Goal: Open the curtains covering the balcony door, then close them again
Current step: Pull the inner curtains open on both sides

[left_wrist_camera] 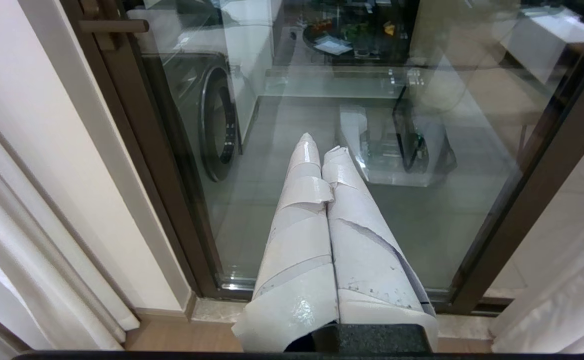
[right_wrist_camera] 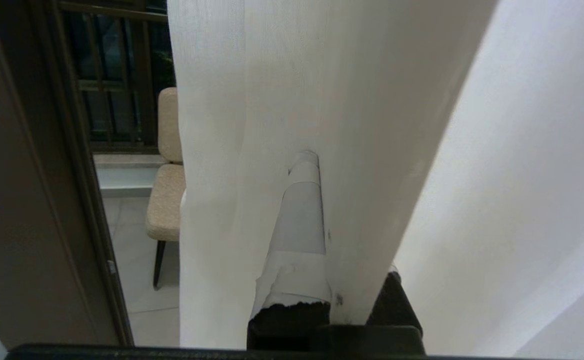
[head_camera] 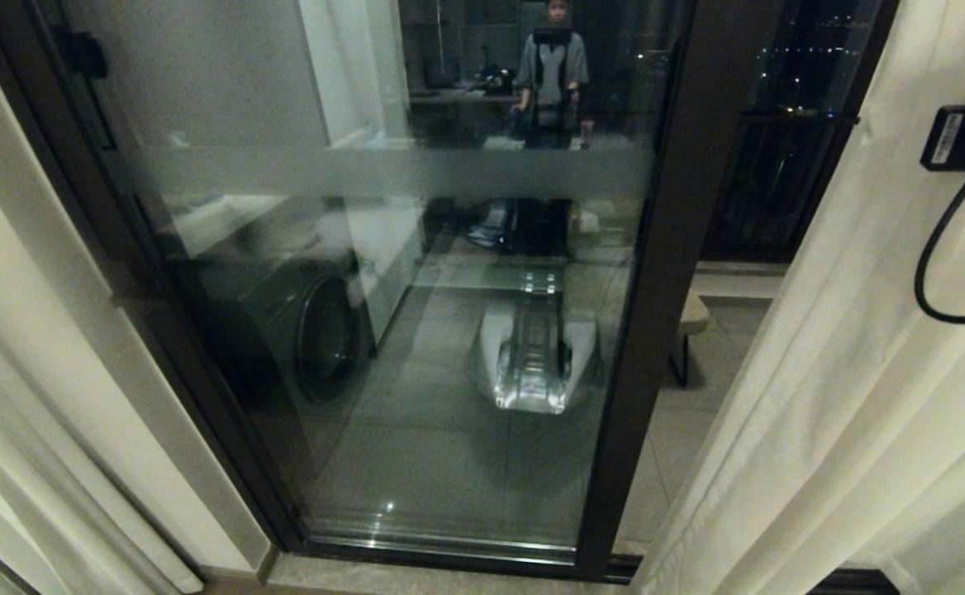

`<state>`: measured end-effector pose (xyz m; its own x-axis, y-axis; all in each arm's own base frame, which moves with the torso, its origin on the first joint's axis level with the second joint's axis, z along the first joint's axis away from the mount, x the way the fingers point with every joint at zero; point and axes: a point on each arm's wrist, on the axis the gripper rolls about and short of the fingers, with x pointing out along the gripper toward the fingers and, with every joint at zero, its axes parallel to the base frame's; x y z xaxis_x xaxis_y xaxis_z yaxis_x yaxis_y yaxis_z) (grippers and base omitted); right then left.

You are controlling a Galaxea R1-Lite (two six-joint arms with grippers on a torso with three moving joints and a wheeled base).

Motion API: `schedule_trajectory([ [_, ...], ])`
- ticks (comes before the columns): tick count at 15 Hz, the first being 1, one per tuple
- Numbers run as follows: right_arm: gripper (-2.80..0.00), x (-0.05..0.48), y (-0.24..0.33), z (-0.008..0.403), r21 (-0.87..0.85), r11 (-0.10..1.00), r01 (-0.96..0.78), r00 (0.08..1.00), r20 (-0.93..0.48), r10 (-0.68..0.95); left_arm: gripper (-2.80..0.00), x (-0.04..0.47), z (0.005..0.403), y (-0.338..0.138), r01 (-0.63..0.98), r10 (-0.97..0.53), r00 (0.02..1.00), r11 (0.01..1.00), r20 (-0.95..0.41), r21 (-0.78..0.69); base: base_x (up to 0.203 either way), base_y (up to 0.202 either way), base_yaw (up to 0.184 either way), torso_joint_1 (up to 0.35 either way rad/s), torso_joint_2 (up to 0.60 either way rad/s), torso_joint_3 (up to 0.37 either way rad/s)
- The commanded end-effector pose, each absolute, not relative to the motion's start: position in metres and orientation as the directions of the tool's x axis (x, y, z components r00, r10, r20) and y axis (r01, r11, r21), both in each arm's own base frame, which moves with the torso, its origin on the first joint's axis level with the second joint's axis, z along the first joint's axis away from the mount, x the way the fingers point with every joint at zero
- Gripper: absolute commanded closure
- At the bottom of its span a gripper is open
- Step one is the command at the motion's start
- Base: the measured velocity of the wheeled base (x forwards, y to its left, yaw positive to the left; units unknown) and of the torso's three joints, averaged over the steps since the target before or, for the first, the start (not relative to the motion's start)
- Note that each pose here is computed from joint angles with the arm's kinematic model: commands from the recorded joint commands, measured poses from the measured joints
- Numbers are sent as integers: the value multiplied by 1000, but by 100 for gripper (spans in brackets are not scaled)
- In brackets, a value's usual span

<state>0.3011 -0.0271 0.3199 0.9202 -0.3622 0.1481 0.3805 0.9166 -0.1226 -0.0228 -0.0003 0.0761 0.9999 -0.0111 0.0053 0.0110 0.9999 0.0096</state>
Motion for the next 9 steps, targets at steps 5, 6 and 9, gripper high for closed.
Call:
schedule_trajectory([
  [5,0,301,-29,320,-124,913,388,917,150,-369,0,-23,76,0,11,-11,1000,1000,5,9,0,0,0,0,0,0],
  [6,0,301,-29,320,-124,913,388,917,150,-369,0,-23,76,0,11,-11,1000,1000,6,8,0,0,0,0,0,0],
  [9,0,301,-29,320,-124,913,388,917,149,-369,0,-23,76,0,11,-11,1000,1000,6,8,0,0,0,0,0,0],
])
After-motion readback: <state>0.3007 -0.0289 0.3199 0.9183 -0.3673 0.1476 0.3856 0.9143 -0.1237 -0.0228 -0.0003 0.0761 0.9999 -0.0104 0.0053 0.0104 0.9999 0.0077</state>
